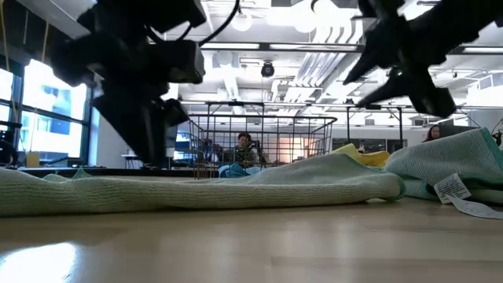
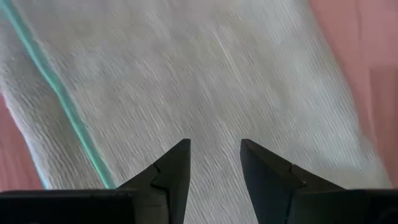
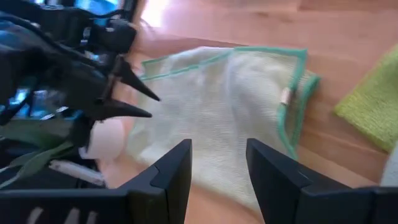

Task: Fold microfiber towels
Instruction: Fold the left light green towel

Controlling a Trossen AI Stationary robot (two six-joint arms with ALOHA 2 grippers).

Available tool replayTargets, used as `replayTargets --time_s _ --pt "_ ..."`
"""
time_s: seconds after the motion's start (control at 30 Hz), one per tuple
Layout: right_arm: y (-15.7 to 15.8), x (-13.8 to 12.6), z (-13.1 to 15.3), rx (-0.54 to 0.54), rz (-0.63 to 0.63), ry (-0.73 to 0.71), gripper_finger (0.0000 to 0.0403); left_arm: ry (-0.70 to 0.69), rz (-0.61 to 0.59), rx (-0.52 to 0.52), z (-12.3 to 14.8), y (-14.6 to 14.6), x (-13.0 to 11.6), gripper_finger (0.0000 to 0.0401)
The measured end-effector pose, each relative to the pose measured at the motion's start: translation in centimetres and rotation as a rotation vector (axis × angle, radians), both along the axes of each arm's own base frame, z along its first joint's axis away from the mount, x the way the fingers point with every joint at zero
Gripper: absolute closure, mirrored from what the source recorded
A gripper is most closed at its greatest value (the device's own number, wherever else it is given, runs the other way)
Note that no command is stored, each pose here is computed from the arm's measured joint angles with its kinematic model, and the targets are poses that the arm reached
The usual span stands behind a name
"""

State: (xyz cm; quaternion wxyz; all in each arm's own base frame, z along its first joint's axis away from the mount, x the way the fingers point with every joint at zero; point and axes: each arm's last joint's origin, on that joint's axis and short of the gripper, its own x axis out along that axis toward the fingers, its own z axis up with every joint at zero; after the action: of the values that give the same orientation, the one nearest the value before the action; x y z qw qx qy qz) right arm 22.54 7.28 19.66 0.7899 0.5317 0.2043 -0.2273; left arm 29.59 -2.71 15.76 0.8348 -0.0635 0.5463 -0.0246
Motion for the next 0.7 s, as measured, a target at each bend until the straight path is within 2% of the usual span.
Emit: replayTargets --time_s 0.2,0.37,0.7 --pt "0.8 2.0 -0.8 0.019 -0.007 0.064 0.0259 -0.116 0.03 0.001 -0.4 1.0 0.5 0.027" --pt "1.4 4.0 -1.9 0.033 -0.012 0.198 0.0259 -0.085 -0.022 0.039 -1.4 1.4 0.4 0.0271" --pt "3.0 8.2 -4.2 0.145 -0.121 0.25 0.0259 -0.057 -0.098 0.081 -2.9 1.7 0.7 0.0271"
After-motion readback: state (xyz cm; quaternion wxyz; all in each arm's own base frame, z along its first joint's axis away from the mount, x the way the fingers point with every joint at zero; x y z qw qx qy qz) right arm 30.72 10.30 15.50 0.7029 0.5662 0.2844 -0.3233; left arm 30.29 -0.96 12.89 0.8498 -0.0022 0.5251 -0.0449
